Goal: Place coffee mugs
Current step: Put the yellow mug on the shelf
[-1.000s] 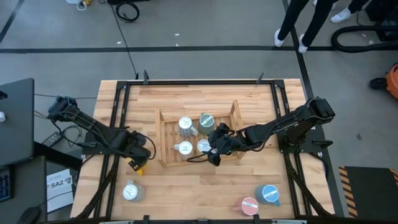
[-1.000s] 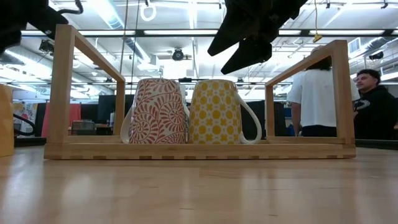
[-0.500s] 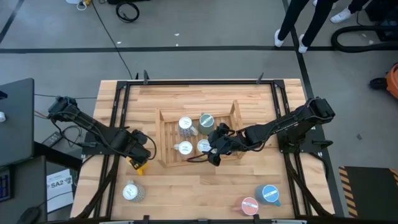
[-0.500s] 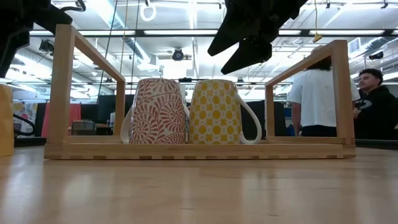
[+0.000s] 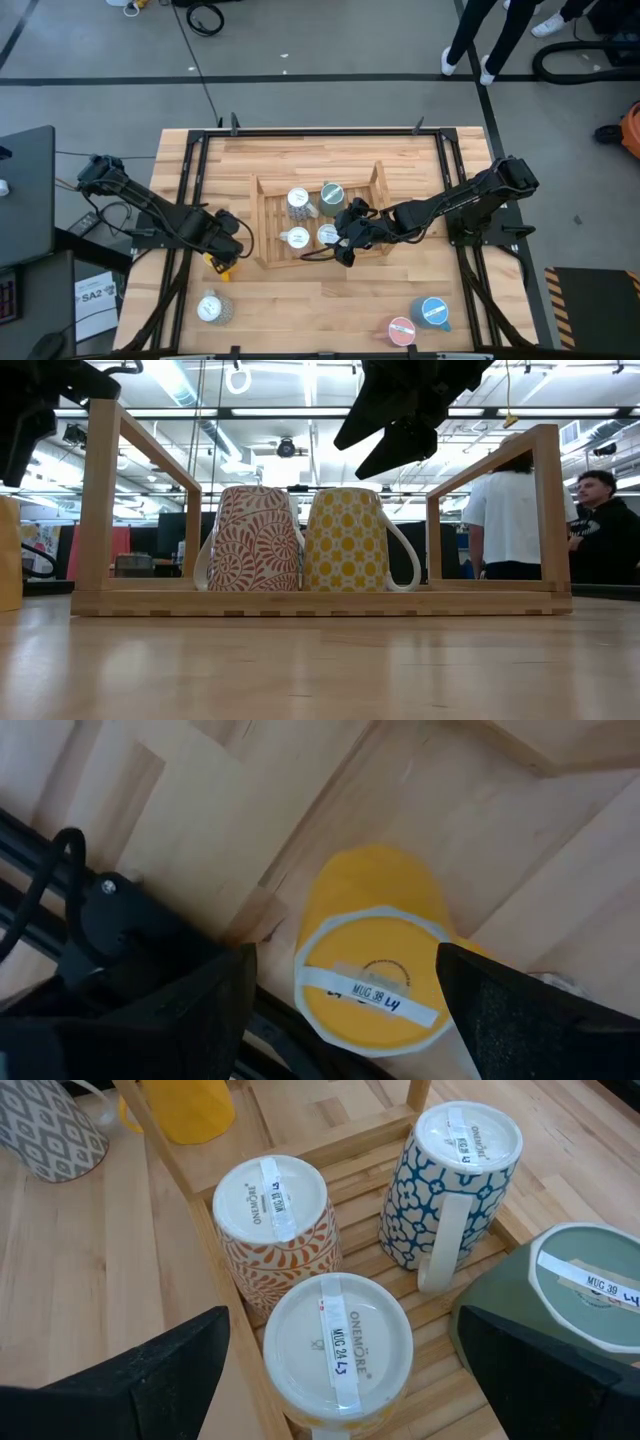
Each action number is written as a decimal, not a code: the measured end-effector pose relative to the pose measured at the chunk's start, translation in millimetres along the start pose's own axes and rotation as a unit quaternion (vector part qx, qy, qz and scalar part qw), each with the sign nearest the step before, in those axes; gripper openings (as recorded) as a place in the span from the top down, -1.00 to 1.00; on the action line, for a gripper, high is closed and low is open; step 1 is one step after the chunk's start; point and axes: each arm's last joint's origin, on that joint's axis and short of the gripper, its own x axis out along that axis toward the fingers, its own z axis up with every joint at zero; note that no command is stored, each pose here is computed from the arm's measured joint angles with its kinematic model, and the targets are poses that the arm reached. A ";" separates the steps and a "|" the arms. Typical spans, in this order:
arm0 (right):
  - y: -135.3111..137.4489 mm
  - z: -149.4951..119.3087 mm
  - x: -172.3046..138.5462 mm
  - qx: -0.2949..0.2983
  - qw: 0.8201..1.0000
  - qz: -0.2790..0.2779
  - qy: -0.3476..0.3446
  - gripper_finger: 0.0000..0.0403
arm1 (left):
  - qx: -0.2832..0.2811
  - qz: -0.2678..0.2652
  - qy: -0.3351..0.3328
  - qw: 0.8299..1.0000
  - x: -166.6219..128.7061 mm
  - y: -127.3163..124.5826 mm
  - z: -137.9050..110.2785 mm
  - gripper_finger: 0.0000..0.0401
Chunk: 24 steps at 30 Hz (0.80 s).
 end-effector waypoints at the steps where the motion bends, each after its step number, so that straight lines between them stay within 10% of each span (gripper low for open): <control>1: 0.1 0.0 0.0 0.000 1.000 0.000 0.000 -0.97 | 0.004 0.000 -0.001 1.000 0.0 0.0 0.1 -0.57; 24: 0.1 0.0 0.0 0.000 1.000 0.000 0.000 -0.97 | 0.018 -0.006 -0.001 1.000 19.4 -0.7 -2.8 -0.57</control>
